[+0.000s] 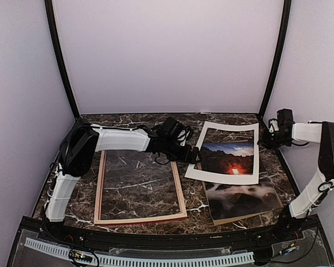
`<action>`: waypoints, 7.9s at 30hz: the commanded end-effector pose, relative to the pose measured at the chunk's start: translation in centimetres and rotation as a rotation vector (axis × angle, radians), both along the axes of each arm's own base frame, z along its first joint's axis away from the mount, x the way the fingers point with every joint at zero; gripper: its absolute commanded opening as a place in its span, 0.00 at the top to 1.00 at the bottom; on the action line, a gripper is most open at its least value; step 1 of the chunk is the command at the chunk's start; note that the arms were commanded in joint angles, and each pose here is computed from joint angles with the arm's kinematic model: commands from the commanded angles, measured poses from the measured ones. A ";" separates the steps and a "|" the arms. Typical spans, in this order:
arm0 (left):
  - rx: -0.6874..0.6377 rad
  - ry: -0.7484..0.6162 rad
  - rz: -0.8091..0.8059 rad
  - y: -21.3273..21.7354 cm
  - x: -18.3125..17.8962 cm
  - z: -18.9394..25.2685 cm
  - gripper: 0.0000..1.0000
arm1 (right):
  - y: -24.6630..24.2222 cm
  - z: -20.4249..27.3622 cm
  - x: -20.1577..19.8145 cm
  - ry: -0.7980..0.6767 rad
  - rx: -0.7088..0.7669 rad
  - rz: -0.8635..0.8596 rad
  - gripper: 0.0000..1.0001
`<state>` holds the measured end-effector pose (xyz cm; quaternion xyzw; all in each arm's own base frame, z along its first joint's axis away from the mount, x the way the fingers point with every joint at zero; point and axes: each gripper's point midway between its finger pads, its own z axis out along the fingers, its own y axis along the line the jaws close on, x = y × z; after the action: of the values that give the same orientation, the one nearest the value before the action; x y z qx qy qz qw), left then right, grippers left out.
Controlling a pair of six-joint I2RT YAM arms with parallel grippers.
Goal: Put the photo into the frame
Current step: Pick up the mat board from the photo, then place the mat board on the glass panel.
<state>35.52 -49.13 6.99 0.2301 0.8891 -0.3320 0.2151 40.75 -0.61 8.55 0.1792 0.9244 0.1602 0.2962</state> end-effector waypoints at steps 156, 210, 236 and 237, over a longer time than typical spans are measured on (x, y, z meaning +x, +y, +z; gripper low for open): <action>-0.678 -0.118 0.053 13.3 2.5 14.3 0.85 | 20.2 23.4 -2.1 -0.393 0.545 0.564 1.00; -0.040 0.387 0.511 34.6 -9.2 3.8 0.96 | 41.9 1.8 -7.3 0.075 0.525 0.784 1.00; 0.008 0.425 0.497 35.0 -7.8 -0.3 0.91 | 40.5 -2.4 -6.5 0.152 0.357 0.736 1.00; 0.008 0.426 0.496 35.0 -7.8 -0.3 0.90 | 40.5 -2.4 -6.5 0.152 0.353 0.735 1.00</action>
<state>27.67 -14.38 7.11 -0.0725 0.9437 -0.3083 0.0956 33.76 39.56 5.98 -0.0928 0.9026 0.4080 0.1010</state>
